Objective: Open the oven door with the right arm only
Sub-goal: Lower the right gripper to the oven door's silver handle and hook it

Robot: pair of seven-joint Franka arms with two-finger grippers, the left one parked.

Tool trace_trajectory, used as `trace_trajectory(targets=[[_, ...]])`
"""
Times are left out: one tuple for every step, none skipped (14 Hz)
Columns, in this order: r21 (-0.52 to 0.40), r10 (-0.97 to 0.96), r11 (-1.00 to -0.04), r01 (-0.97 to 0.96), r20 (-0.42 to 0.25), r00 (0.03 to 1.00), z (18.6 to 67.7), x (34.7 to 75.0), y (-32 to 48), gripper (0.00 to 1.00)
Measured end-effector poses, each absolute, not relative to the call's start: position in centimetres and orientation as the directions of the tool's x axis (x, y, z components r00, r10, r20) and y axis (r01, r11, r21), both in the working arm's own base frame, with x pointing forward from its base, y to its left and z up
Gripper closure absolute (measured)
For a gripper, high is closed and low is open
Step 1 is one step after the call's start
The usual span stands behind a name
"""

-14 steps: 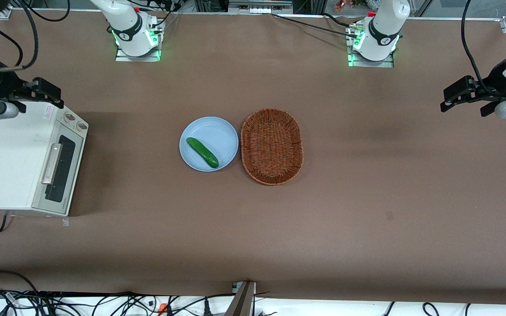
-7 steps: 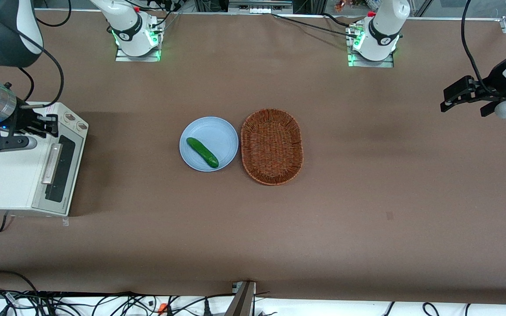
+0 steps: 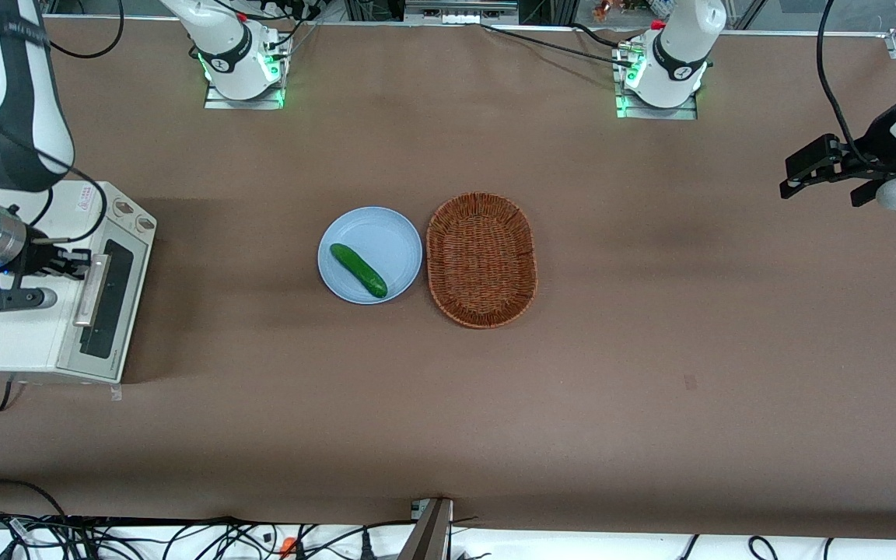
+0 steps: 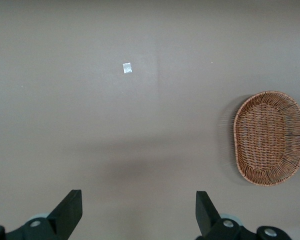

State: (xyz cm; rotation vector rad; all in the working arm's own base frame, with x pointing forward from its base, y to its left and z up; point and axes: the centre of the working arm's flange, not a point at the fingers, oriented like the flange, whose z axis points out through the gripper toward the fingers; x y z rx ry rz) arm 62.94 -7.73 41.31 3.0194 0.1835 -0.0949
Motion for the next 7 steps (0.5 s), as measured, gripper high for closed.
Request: trace_trajectory(targets=[[0.108,0.119,-0.986,0.126,-0.068,0.991,40.2,63.3,-8.2,0.99],[0.106,0.121,-0.986,0.127,-0.065,0.99,39.4,63.5,-8.2,0.99],[0.104,0.124,-0.986,0.13,-0.062,0.99,38.8,63.8,-8.1,0.99],[0.103,0.127,-0.986,0.133,-0.057,0.99,38.4,64.0,-8.0,0.99],[0.102,0.129,-0.986,0.134,-0.052,0.99,38.0,64.2,-8.0,0.99],[0.102,0.129,-0.986,0.133,-0.051,0.99,37.6,64.3,-8.1,0.99],[0.101,0.127,-0.986,0.132,-0.052,0.991,37.3,64.3,-8.2,0.99]])
